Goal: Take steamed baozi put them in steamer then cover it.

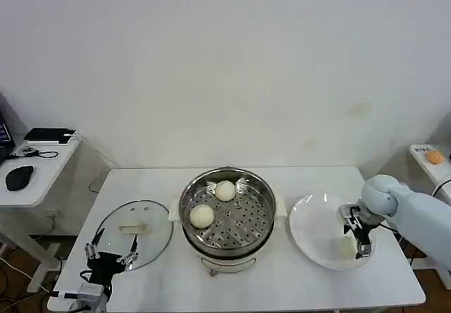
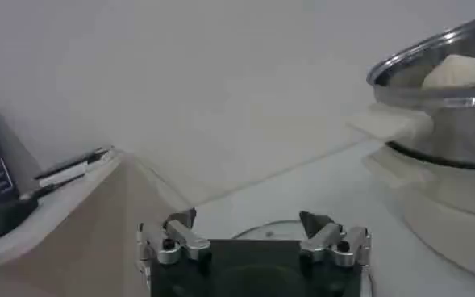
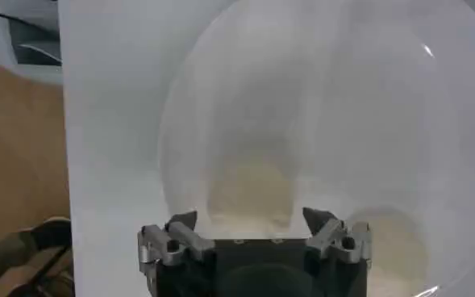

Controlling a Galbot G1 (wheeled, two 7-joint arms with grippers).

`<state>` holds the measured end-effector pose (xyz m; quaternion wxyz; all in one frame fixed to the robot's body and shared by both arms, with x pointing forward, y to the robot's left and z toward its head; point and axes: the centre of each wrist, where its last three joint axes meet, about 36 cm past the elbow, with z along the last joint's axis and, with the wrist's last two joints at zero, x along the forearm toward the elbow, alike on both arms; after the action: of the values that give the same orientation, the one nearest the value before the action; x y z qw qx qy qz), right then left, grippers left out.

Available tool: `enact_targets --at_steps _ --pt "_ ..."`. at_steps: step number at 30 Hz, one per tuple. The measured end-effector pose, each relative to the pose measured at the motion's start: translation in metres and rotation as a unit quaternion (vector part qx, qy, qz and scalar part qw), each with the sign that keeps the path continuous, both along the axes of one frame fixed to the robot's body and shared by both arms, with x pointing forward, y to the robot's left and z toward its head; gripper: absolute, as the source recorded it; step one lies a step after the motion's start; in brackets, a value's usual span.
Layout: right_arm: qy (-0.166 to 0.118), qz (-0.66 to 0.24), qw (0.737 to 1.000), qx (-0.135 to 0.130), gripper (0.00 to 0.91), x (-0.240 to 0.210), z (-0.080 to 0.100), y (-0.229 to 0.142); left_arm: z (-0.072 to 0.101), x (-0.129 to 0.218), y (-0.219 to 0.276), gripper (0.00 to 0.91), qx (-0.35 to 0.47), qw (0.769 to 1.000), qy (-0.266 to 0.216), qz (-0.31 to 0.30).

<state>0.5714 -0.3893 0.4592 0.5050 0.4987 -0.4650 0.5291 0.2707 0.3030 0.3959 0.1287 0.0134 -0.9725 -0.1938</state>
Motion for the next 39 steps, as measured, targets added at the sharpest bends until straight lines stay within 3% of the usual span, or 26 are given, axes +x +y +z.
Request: enact_targets --at_steps 9,10,11,15,23,31,39 --pt "-0.003 -0.002 1.000 0.002 0.907 0.000 -0.001 0.000 -0.001 0.000 0.001 0.907 0.001 1.000 0.001 0.001" --pt "-0.004 -0.003 1.000 0.002 0.877 0.000 -0.001 0.000 -0.001 0.000 0.001 0.907 0.001 1.000 0.001 0.001" --pt "-0.004 -0.004 1.000 0.001 0.786 0.000 -0.001 -0.001 -0.001 0.000 0.001 0.907 0.001 1.000 0.001 0.001" --pt "-0.005 -0.008 1.000 0.000 0.695 -0.002 -0.001 -0.005 -0.001 0.000 0.000 0.907 0.000 1.000 0.001 0.001" --pt "-0.009 -0.013 1.000 -0.001 0.685 -0.003 0.005 -0.009 -0.001 0.000 -0.001 0.907 0.000 1.000 0.001 -0.001" --pt "-0.028 -0.020 0.999 0.009 0.675 0.000 0.026 -0.011 -0.001 0.001 -0.003 0.907 -0.004 1.000 0.000 -0.003" --pt "-0.058 -0.011 0.997 0.043 0.675 0.012 0.068 0.010 0.005 0.002 -0.004 0.907 -0.004 1.000 -0.008 -0.006"
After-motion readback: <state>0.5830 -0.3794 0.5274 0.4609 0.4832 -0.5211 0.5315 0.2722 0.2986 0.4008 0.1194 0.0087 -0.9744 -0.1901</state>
